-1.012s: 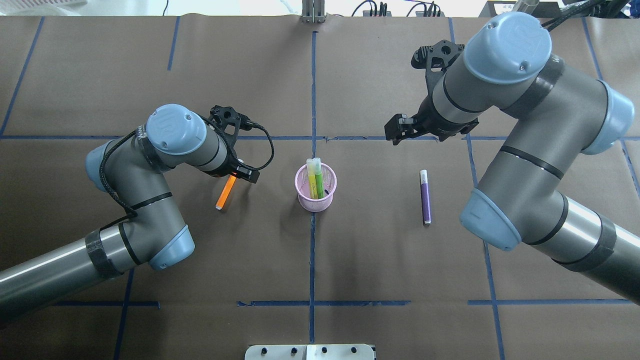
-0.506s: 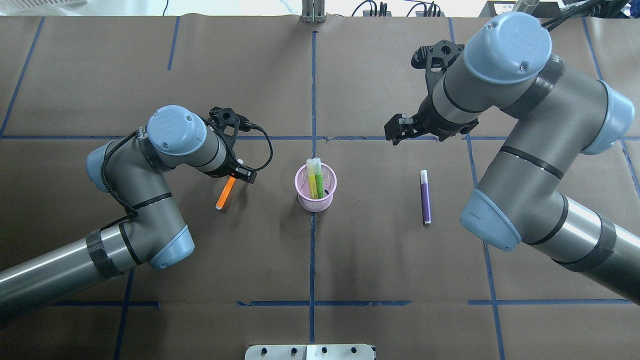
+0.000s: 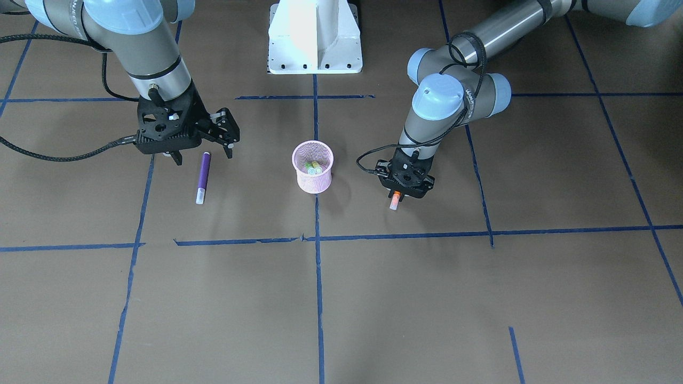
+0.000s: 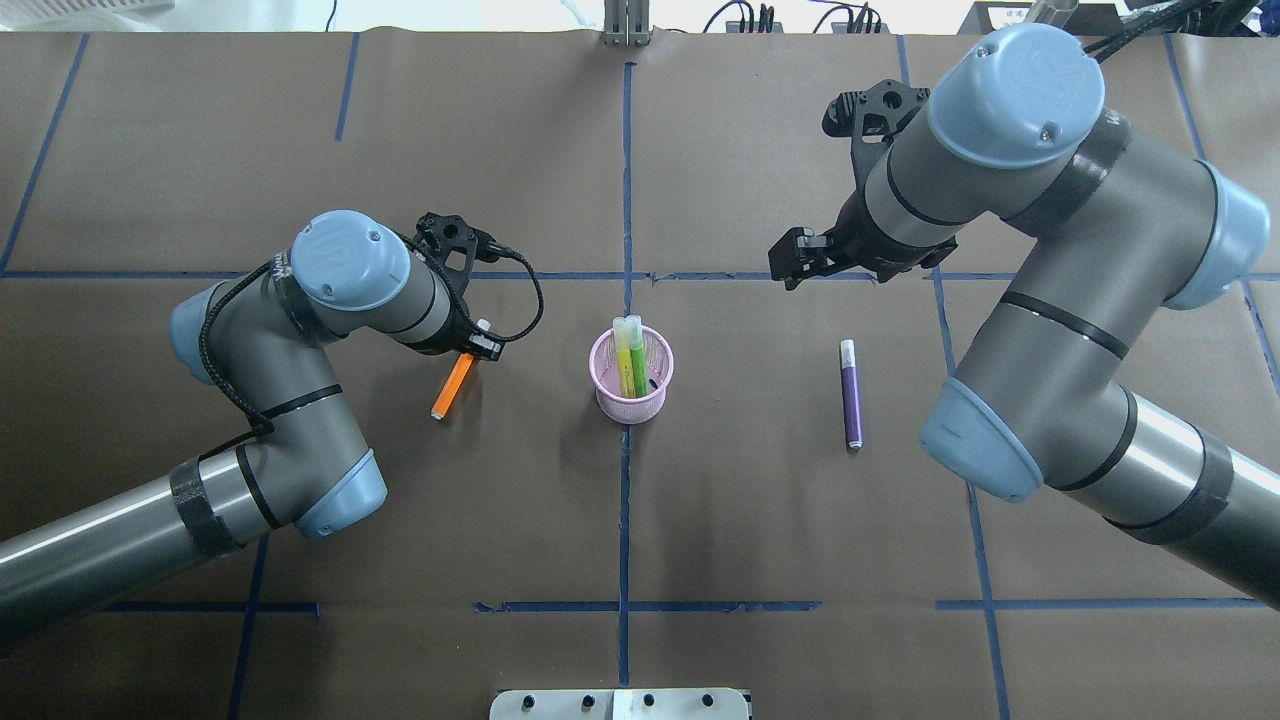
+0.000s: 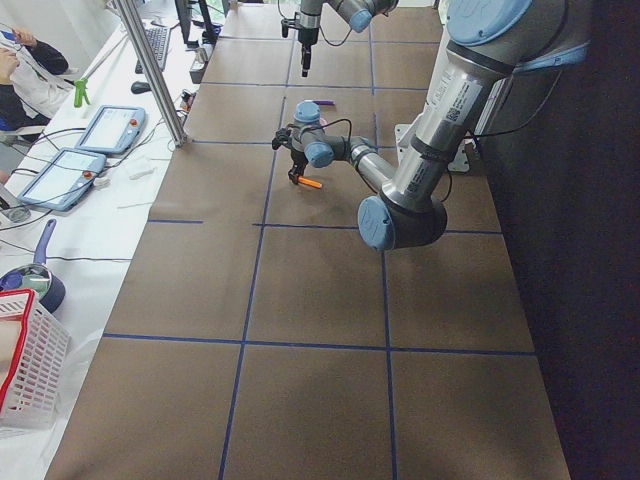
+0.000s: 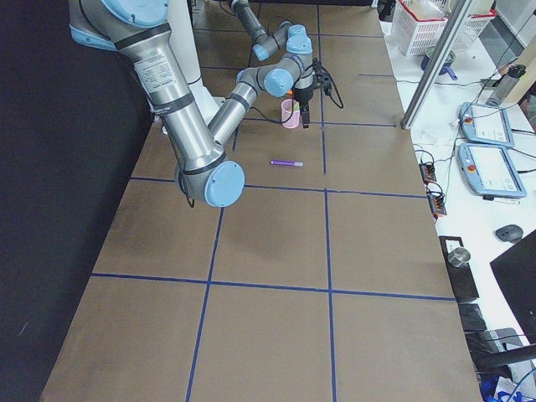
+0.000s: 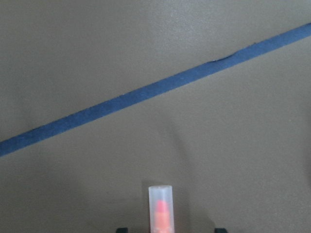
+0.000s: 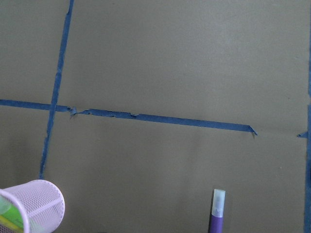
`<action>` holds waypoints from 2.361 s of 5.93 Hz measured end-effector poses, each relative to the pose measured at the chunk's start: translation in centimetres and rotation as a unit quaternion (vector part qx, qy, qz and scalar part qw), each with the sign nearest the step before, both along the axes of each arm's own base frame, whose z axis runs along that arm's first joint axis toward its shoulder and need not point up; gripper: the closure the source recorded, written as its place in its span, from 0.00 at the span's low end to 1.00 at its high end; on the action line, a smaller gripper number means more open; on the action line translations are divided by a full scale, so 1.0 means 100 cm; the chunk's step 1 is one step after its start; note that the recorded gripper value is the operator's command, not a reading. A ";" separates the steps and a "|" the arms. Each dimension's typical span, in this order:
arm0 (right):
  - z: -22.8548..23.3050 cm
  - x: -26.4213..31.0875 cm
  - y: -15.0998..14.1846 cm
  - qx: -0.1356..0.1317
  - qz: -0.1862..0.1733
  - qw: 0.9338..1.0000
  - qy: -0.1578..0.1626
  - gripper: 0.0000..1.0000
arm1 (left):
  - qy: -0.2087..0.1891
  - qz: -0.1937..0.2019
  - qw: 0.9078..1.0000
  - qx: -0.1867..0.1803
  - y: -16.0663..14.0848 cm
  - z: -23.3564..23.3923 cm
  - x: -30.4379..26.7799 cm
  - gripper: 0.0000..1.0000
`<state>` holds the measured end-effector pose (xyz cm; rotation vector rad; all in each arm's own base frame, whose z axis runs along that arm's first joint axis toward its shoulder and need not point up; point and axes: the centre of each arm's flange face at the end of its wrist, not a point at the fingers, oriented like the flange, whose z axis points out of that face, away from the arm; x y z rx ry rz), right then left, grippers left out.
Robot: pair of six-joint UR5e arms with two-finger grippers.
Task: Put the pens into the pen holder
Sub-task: 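Lift the orange marker upright with the left gripper, then carry the orange marker with the left gripper over the pen cup, then lower the orange marker into the pen cup and open the left gripper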
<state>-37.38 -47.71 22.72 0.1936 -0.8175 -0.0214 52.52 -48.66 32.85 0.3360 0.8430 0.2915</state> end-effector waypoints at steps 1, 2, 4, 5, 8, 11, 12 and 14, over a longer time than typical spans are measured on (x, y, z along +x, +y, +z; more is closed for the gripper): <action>-0.001 0.000 0.000 -0.003 0.003 1.000 -0.002 0.00 | -0.001 0.001 1.000 0.000 0.001 0.001 0.000 1.00; -0.001 0.002 0.000 -0.006 0.003 1.000 -0.005 0.00 | 0.005 0.001 1.000 0.003 0.002 -0.006 -0.005 1.00; 0.005 0.009 -0.002 -0.028 -0.007 0.999 -0.014 0.00 | 0.058 -0.025 0.997 0.042 -0.010 -0.065 -0.059 1.00; 0.014 0.012 -0.001 -0.044 -0.010 0.999 -0.016 0.00 | 0.098 -0.044 0.991 0.077 -0.011 -0.101 -0.091 1.00; 0.034 0.015 0.002 -0.090 0.021 0.996 -0.015 0.00 | 0.304 -0.153 0.925 0.170 0.010 -0.146 -0.108 1.00; 0.042 0.015 0.003 -0.091 0.030 0.995 -0.026 0.00 | 0.445 -0.212 0.846 0.205 0.066 -0.084 -0.021 1.00; 0.043 0.015 0.003 -0.091 0.029 0.995 -0.026 0.00 | 0.451 -0.214 0.842 0.204 0.074 -0.080 -0.012 1.00; 0.044 0.015 0.003 -0.091 0.028 0.995 -0.026 0.00 | 0.449 -0.215 0.843 0.203 0.075 -0.080 0.001 1.00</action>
